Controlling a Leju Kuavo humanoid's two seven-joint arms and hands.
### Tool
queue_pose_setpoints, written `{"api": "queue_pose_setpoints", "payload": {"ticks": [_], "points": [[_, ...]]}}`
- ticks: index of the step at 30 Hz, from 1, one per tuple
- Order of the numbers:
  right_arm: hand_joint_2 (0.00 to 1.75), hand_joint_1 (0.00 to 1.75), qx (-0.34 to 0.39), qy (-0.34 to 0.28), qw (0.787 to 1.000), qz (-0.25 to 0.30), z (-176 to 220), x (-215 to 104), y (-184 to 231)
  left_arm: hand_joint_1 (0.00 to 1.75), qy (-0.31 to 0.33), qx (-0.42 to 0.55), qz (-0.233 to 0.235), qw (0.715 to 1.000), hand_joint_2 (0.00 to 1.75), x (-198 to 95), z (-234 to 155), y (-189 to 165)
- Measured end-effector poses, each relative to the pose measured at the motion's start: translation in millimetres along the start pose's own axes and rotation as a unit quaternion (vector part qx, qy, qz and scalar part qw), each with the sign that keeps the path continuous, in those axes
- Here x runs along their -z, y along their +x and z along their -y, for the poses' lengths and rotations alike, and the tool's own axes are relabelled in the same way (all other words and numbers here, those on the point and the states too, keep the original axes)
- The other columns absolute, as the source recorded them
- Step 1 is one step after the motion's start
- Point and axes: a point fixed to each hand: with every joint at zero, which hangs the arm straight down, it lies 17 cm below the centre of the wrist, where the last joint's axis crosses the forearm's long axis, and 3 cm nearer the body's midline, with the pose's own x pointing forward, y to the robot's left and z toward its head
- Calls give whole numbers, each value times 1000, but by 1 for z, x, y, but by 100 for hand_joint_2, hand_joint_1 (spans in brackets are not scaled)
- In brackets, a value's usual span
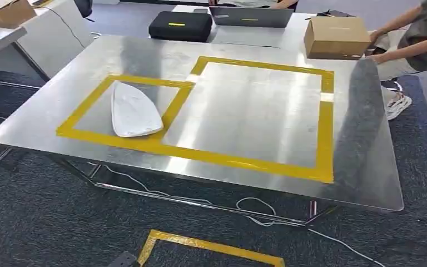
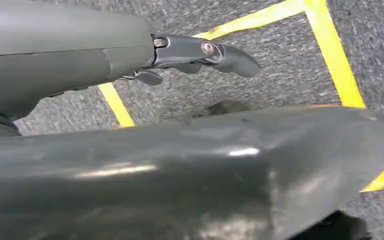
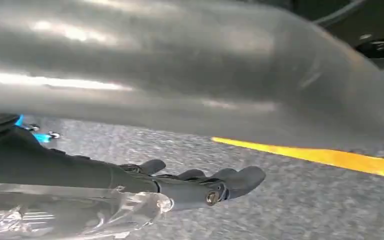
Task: Take the parts from the cabinet and place them on the table.
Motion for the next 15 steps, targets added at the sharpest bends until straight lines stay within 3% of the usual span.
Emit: {"api": "queue_pose_setpoints", "payload": {"ticks": [15], "points": [[0,0,10,11,1000,13,-2,-1,7,0,4,-23,-1,1000,0,1,3,3]]}}
